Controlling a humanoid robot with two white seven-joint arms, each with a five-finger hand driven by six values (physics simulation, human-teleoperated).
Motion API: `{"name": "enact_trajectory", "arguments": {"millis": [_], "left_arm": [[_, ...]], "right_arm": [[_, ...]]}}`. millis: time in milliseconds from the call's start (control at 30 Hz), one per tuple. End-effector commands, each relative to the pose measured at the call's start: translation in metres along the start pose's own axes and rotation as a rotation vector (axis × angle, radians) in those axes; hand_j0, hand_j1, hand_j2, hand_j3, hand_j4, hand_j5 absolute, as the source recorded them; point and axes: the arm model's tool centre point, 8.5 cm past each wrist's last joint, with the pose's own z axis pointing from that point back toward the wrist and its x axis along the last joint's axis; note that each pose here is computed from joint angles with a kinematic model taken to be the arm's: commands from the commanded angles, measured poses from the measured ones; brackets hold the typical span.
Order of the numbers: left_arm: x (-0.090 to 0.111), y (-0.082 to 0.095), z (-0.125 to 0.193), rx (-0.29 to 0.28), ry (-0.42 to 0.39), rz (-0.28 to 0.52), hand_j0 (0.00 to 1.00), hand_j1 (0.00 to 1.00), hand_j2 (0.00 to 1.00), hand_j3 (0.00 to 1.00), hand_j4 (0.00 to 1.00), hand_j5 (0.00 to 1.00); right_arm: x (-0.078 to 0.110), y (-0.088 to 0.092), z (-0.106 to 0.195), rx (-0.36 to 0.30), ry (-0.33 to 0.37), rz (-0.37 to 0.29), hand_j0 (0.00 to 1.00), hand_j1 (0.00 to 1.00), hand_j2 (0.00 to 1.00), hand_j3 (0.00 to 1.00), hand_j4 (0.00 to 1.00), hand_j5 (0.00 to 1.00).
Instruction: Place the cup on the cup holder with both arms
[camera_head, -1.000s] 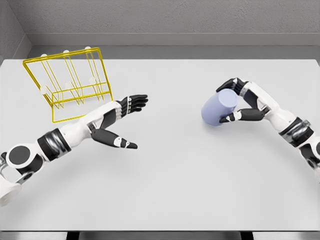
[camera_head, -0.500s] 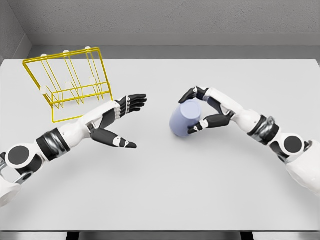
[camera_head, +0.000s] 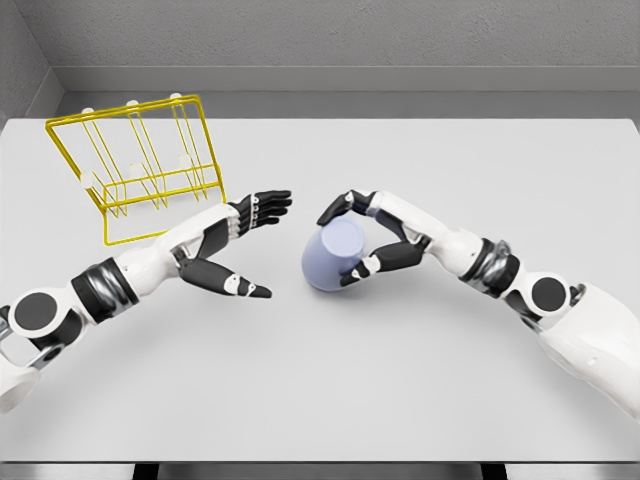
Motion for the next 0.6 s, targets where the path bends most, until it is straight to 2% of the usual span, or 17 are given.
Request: {"name": "enact_trajectory", "arguments": {"millis": [0,167,333,367,400,433,567], "left_arm": [[0.010,0.015,0.005,0.042,-0.026,-0.018,1.00,1.00,1.00,1.00,1.00,1.00],[0.017,0.022,0.006,0.069,-0.050,-0.042,1.00,1.00,1.00,1.00,1.00,1.00],[0.009,0.009,0.001,0.058,-0.048,-0.061,1.00,1.00,1.00,1.00,1.00,1.00],[0.008,0.008,0.000,0.058,-0.050,-0.061,1.00,1.00,1.00,1.00,1.00,1.00],[0.008,0.008,0.000,0.059,-0.050,-0.059,1.00,1.00,1.00,1.00,1.00,1.00],[0.009,0.010,0.001,0.066,-0.052,-0.063,1.00,1.00,1.00,1.00,1.00,1.00],[0.006,0.009,0.003,0.072,-0.043,-0.056,1.00,1.00,1.00,1.00,1.00,1.00]], "right_arm": [[-0.005,0.004,-0.006,0.000,0.003,-0.003,0.41,0.41,0.41,0.41,0.41,0.41],[-0.014,0.011,-0.013,0.004,0.014,-0.001,0.41,0.41,0.41,0.41,0.41,0.41],[-0.015,0.011,-0.013,0.004,0.016,-0.001,0.42,0.42,0.42,0.42,0.42,0.42],[-0.015,0.011,-0.013,0.005,0.016,0.000,0.52,0.52,0.52,0.52,0.52,0.52],[-0.015,0.011,-0.012,0.002,0.019,0.000,0.82,0.82,0.82,0.82,0.82,0.82],[-0.017,0.009,-0.011,-0.003,0.025,0.001,1.00,1.00,1.00,1.00,1.00,1.00],[-0.016,0.008,-0.011,-0.008,0.023,0.002,1.00,1.00,1.00,1.00,1.00,1.00]]}}
